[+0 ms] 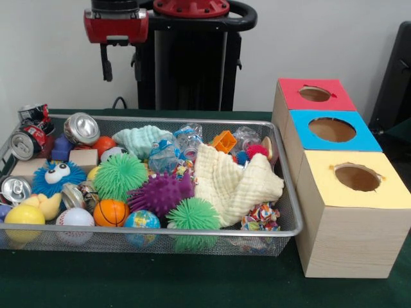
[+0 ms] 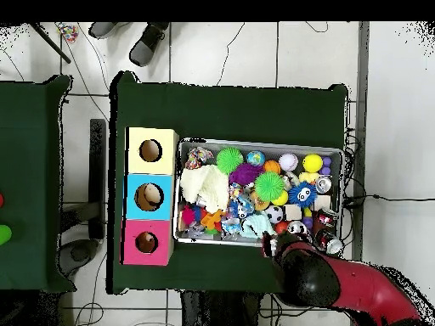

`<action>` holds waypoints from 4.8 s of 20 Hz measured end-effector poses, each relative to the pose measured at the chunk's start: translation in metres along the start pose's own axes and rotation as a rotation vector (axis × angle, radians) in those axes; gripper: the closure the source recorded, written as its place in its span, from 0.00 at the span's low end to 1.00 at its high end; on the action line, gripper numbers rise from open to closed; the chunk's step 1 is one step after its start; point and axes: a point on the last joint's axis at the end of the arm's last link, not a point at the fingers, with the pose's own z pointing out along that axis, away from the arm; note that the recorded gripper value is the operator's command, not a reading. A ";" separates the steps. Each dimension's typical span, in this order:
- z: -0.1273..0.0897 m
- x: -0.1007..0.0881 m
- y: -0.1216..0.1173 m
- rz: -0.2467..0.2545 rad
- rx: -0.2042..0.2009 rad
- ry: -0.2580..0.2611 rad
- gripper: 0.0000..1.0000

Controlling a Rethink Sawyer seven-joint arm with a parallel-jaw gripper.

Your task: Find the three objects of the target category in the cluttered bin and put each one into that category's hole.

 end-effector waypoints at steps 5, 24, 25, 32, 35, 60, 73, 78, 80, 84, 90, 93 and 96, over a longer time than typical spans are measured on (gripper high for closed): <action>0.013 0.016 -0.019 0.058 -0.031 0.019 0.00; 0.080 0.073 -0.031 0.054 -0.146 0.097 0.00; 0.081 0.073 -0.032 0.057 -0.150 0.099 0.00; 0.089 0.069 -0.050 0.085 -0.183 0.128 0.00; 0.091 0.064 -0.056 0.088 -0.200 0.146 0.00; 0.138 -0.012 -0.088 0.076 -0.279 0.153 0.00; 0.149 -0.067 -0.115 -0.034 -0.275 0.142 0.00; 0.150 -0.062 -0.116 -0.063 -0.236 0.112 0.00; 0.150 -0.055 -0.113 -0.088 -0.205 0.077 0.00; 0.151 -0.039 -0.102 -0.147 -0.144 0.002 0.00; 0.150 -0.018 -0.086 -0.226 -0.044 -0.119 0.00; 0.148 -0.010 -0.076 -0.246 -0.020 -0.136 0.00; 0.146 -0.003 -0.070 -0.255 -0.016 -0.132 0.00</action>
